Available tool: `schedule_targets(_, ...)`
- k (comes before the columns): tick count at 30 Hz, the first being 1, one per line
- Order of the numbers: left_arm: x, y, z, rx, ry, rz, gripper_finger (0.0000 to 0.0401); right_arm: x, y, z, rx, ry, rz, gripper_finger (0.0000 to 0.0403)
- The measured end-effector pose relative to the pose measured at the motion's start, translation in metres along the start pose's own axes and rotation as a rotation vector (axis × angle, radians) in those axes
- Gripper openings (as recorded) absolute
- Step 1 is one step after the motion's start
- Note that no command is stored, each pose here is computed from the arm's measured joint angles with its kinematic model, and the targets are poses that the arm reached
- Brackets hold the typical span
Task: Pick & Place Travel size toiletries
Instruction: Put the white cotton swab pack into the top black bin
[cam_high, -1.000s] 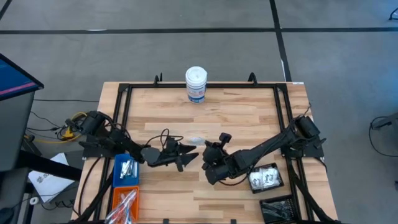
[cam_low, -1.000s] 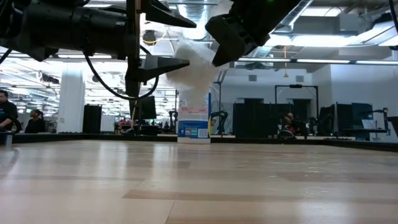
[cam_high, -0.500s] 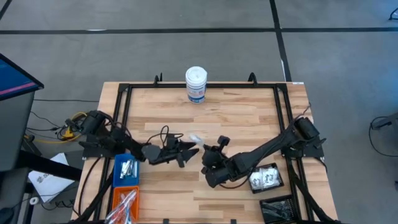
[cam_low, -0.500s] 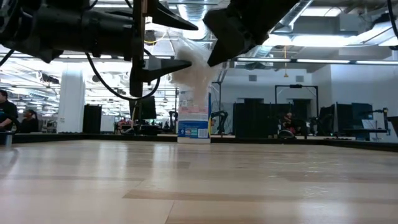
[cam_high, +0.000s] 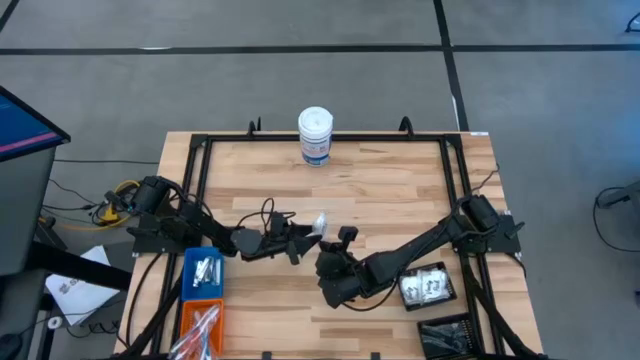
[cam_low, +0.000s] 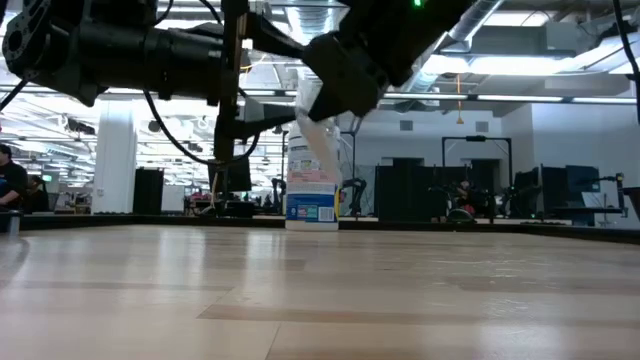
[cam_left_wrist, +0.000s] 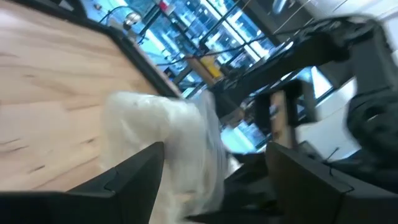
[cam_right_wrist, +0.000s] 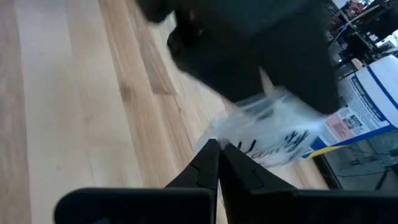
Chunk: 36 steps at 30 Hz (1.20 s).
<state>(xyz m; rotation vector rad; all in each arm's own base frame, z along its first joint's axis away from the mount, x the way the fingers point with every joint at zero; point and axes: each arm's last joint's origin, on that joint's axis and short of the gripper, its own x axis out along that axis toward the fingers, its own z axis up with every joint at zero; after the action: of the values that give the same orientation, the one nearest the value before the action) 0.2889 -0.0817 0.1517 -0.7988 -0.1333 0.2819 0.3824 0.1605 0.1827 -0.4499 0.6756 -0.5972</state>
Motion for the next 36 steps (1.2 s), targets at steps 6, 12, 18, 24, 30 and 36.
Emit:
schedule_targets(6,-0.001,0.002,-0.004,0.017,0.032,0.022,0.0236,0.0,-0.001,0.001,0.007,0.0,-0.003,0.0)
schedule_targets(12,-0.001,0.004,-0.005,0.025,0.041,0.039,0.0151,0.002,-0.002,0.002,0.014,0.001,-0.005,0.0)
schedule_targets(18,0.0,0.005,-0.005,0.061,0.042,0.039,0.0053,0.002,-0.002,0.001,0.011,0.001,-0.004,0.0)
schedule_targets(24,-0.001,0.004,-0.005,0.098,0.064,0.015,0.0005,-0.005,0.003,0.001,-0.029,-0.014,-0.001,0.0002)
schedule_targets(30,-0.008,0.011,-0.005,0.114,0.076,0.034,0.0001,-0.02,0.008,0.005,-0.068,-0.079,-0.033,0.0048)
schedule_targets(36,-0.031,0.013,0.011,0.101,0.045,0.034,0.0001,-0.031,0.013,0.009,-0.118,-0.131,-0.074,0.0117)
